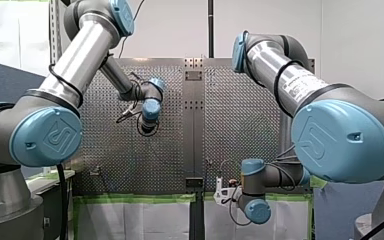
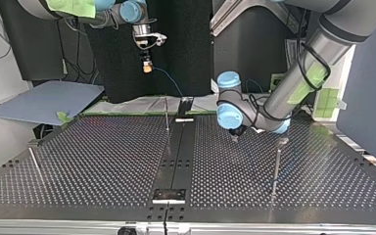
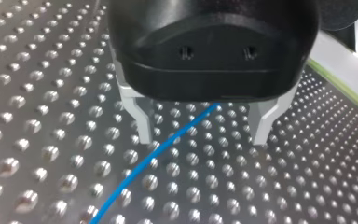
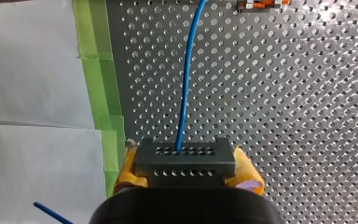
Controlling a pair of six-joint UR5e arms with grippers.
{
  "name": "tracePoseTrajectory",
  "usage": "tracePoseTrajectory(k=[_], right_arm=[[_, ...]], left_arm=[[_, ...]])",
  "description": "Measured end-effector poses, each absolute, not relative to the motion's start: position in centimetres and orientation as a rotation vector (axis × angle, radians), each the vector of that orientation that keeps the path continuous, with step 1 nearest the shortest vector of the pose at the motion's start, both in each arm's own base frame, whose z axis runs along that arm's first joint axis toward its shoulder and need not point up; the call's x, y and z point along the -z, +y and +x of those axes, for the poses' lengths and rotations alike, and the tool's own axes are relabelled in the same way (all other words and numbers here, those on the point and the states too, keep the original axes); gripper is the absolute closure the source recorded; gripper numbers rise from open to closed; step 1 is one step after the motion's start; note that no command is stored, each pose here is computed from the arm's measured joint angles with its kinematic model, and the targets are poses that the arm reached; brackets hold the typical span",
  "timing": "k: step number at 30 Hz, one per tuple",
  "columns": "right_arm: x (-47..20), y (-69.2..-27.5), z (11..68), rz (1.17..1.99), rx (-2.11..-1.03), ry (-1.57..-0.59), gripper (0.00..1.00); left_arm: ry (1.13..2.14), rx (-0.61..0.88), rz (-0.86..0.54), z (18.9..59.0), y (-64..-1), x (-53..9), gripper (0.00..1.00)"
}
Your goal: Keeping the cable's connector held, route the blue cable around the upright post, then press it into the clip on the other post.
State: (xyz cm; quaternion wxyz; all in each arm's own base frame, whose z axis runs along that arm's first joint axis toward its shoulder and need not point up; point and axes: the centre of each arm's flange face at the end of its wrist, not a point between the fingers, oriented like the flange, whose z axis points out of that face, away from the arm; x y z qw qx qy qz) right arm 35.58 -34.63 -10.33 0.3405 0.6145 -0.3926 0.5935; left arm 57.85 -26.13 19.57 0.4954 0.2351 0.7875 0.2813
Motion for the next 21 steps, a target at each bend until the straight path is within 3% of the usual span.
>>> tracePoseTrajectory(k=[21], right_arm=[[10.3,-34.6,35.6,1.599,-1.547,-1.021,1.0]], left_arm=[[1.984,-0.737,0.634,56.6,-28.0,-13.1,0.02]])
